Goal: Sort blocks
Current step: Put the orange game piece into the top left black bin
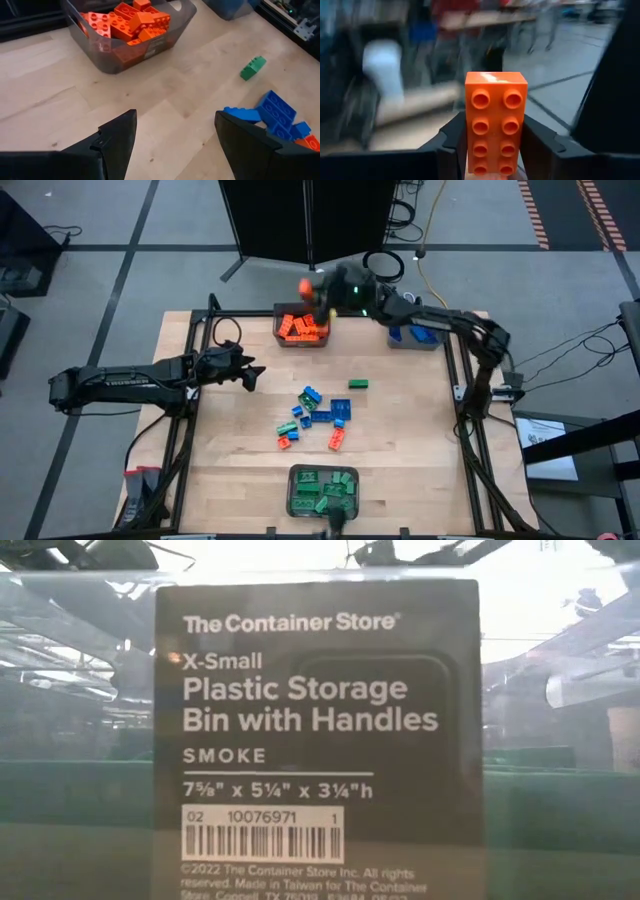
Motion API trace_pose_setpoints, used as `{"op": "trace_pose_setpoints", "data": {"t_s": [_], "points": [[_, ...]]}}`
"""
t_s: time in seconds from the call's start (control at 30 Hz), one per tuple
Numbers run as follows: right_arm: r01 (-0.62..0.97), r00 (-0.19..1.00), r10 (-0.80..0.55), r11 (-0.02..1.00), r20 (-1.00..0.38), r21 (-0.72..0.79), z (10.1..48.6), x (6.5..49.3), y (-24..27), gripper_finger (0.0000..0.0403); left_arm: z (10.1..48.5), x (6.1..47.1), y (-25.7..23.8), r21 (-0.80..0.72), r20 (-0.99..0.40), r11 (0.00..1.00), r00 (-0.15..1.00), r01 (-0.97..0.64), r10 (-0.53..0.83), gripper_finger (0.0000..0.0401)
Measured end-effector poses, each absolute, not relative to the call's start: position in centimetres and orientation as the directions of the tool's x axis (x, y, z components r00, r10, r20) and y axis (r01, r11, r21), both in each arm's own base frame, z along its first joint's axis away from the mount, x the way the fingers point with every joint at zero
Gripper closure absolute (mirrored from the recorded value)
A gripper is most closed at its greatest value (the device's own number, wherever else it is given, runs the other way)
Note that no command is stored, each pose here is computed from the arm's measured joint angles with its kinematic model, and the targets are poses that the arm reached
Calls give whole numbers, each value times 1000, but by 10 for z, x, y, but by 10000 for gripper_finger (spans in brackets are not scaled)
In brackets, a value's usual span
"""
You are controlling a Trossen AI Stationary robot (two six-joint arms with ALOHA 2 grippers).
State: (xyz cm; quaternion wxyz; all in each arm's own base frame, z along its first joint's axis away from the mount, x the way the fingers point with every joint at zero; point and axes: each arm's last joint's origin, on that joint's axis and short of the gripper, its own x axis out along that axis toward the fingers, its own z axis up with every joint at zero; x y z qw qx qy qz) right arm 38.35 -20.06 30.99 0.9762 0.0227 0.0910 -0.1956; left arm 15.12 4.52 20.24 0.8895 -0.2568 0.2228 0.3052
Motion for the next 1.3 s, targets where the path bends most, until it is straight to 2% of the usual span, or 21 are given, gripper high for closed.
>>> {"op": "trace_pose_setpoints", "data": {"t_s": [0.07,0.13,0.27,0.43,0.63,0.9,0.97,1.1,1.17,1.3], "points": [[432,902,-421,885,-97,175,306,393,-224,284,202,151,45,-317,-551,678,710,-664,438,131],[433,899,-432,848,-75,304,298,409,-240,284,203,151,46,-313,-547,673,706,-670,449,131],[403,915,-346,813,-210,420,269,450,-253,284,202,151,46,-316,-549,669,704,-673,449,131],[431,896,-300,765,-327,479,270,481,-249,284,202,151,46,-319,-551,668,705,-672,446,131],[637,754,-374,620,-541,458,244,480,-250,284,202,151,46,-321,-552,671,707,-669,441,131],[662,728,-345,580,-592,476,243,469,-260,283,202,151,46,-312,-553,679,709,-664,438,131],[660,731,-341,574,-592,485,243,469,-260,252,202,151,46,-302,-553,687,708,-661,439,131],[672,727,-340,535,-597,512,242,468,-260,141,202,151,46,-302,-553,687,708,-661,439,131],[673,726,-342,533,-596,513,242,468,-261,103,202,151,46,-302,-553,687,708,-661,439,131],[632,755,-295,567,-586,528,244,468,-261,76,202,151,45,-302,-553,688,709,-660,438,131]]}}
